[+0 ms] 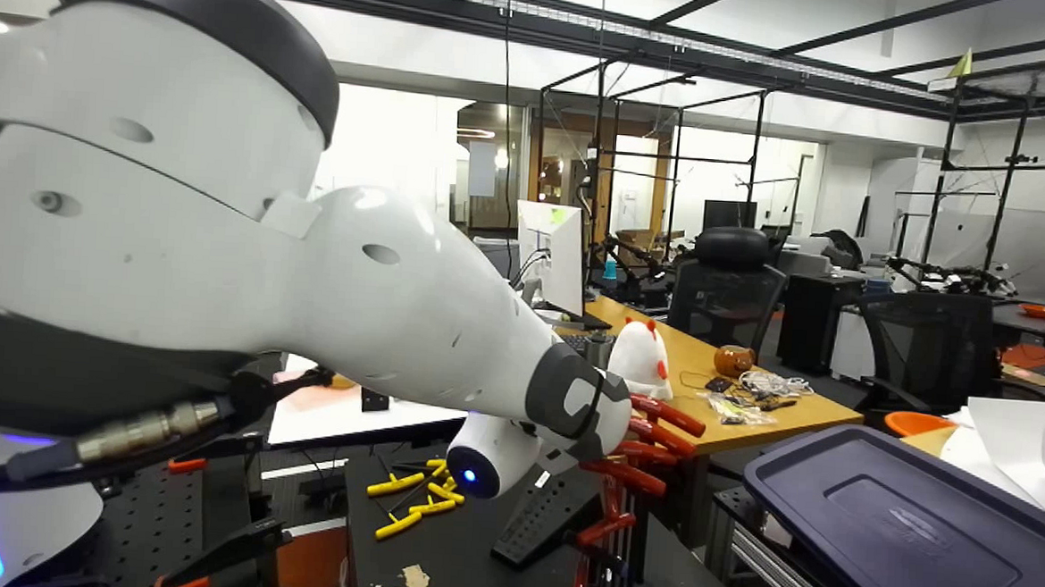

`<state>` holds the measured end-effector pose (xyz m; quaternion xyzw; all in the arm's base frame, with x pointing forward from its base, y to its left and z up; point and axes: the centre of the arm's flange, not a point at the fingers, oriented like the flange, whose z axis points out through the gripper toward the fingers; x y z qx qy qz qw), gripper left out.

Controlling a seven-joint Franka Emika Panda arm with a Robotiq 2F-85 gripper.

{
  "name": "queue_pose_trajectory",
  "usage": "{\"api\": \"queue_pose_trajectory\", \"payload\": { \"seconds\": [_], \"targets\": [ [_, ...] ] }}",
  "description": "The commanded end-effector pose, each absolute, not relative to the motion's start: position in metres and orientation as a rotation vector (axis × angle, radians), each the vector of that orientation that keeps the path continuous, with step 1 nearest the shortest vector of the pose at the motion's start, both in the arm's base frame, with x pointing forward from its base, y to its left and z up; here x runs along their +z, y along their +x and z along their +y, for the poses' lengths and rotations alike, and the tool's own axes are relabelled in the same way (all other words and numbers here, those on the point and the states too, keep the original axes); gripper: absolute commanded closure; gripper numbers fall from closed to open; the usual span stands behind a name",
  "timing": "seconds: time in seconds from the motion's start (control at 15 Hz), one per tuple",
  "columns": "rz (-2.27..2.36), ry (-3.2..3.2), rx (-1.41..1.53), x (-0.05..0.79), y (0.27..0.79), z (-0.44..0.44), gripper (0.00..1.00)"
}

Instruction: Put one of the yellow screwdrivers in the black panel

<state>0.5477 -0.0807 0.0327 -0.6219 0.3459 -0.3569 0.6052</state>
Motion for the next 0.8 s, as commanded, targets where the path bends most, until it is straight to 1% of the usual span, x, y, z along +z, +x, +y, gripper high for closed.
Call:
{"api": "queue_pose_trajectory", "payload": {
  "seconds": [0.0, 0.73],
  "targets": [
    [0.802, -1.401, -0.869, 0.041, 0.552, -0.077, 0.94],
    [0.827, -1.394, -0.880, 0.038, 0.555, -0.091, 0.94]
  ]
}}
